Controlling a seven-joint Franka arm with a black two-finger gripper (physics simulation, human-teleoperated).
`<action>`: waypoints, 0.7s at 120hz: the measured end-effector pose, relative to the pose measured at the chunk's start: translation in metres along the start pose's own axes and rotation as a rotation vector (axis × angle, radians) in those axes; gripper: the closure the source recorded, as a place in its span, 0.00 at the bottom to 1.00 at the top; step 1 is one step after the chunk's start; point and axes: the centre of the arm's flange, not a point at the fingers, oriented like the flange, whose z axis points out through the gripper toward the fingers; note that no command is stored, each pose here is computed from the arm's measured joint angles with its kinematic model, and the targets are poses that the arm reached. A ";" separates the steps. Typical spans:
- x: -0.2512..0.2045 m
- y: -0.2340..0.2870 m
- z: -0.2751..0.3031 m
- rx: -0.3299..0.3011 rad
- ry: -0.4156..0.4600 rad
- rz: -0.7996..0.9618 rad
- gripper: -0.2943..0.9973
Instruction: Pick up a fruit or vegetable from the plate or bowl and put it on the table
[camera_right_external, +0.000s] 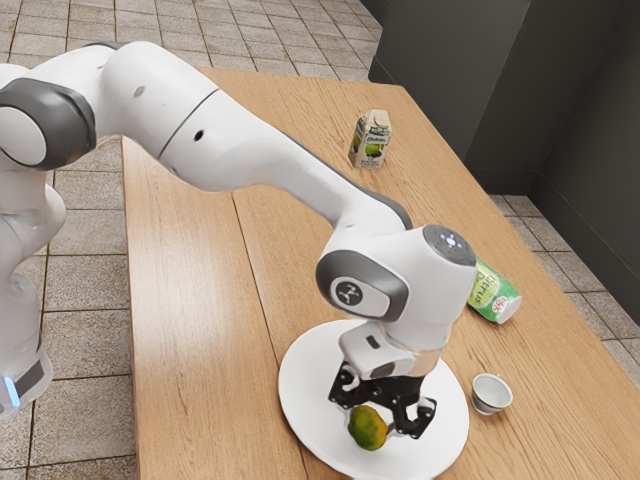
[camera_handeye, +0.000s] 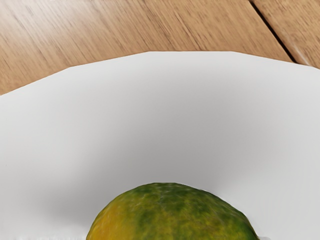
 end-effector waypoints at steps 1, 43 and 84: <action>0.000 0.000 0.000 0.001 0.000 -0.001 0.58; 0.089 -0.069 -0.095 0.265 -0.049 0.180 0.57; 0.092 -0.105 -0.039 0.293 -0.038 0.206 0.32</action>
